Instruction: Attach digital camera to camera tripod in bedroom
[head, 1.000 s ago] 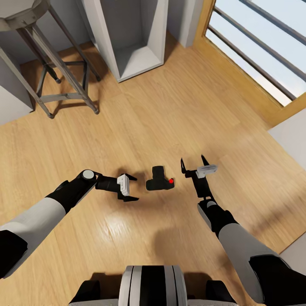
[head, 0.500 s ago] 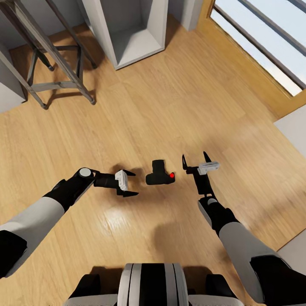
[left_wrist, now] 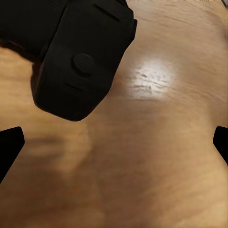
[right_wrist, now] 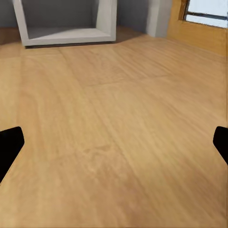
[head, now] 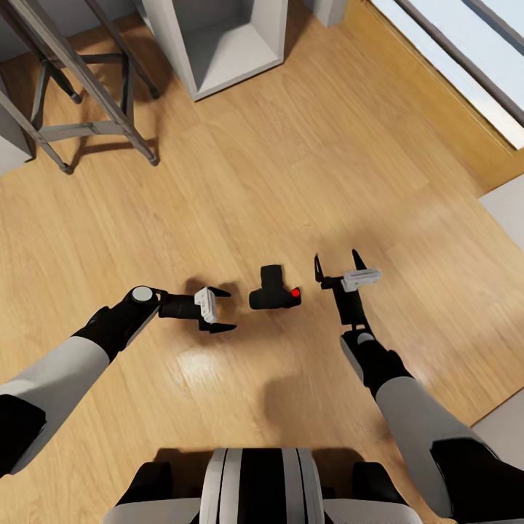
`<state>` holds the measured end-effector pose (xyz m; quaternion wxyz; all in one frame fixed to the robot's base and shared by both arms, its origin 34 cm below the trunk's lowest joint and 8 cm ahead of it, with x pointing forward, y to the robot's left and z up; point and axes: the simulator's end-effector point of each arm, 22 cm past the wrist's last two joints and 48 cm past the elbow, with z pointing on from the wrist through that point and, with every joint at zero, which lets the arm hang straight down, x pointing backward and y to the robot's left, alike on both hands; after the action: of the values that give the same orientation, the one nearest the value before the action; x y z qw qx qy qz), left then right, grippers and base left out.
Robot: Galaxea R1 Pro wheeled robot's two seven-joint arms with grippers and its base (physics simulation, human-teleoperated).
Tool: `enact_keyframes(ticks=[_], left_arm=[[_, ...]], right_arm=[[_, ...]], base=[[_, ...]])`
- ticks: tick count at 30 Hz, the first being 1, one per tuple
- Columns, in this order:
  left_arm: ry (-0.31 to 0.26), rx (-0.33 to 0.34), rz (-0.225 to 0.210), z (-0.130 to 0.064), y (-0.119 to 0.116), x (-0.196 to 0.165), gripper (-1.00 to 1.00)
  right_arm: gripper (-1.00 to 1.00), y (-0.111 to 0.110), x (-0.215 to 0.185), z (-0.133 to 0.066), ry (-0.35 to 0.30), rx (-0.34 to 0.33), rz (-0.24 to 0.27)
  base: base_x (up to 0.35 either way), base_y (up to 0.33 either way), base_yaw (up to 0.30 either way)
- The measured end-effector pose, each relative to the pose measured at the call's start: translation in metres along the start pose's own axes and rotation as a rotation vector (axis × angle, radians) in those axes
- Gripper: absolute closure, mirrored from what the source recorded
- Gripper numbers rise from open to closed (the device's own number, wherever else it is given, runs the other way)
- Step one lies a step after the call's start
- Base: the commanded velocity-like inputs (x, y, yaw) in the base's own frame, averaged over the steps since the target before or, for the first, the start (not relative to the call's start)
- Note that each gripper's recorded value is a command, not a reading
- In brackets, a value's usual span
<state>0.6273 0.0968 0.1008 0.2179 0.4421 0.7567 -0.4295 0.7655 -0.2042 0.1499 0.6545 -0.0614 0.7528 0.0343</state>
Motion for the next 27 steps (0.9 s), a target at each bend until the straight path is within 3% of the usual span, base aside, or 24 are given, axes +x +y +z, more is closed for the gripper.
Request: enact_keyframes(ticks=[8,27], left_arm=[[-0.006,0.008,0.009,0.001,-0.001,-0.001,-1.00],[-0.006,0.012,0.007,0.004,0.000,0.002,-1.00]], right_arm=[[-1.00,-0.006,-0.022,0.012,-0.060,0.016,-0.002],[-1.00,-0.017,-0.035,0.018,-0.104,0.014,-0.028]], base=[[0.000,0.000,0.000],[0.000,0.000,0.000]])
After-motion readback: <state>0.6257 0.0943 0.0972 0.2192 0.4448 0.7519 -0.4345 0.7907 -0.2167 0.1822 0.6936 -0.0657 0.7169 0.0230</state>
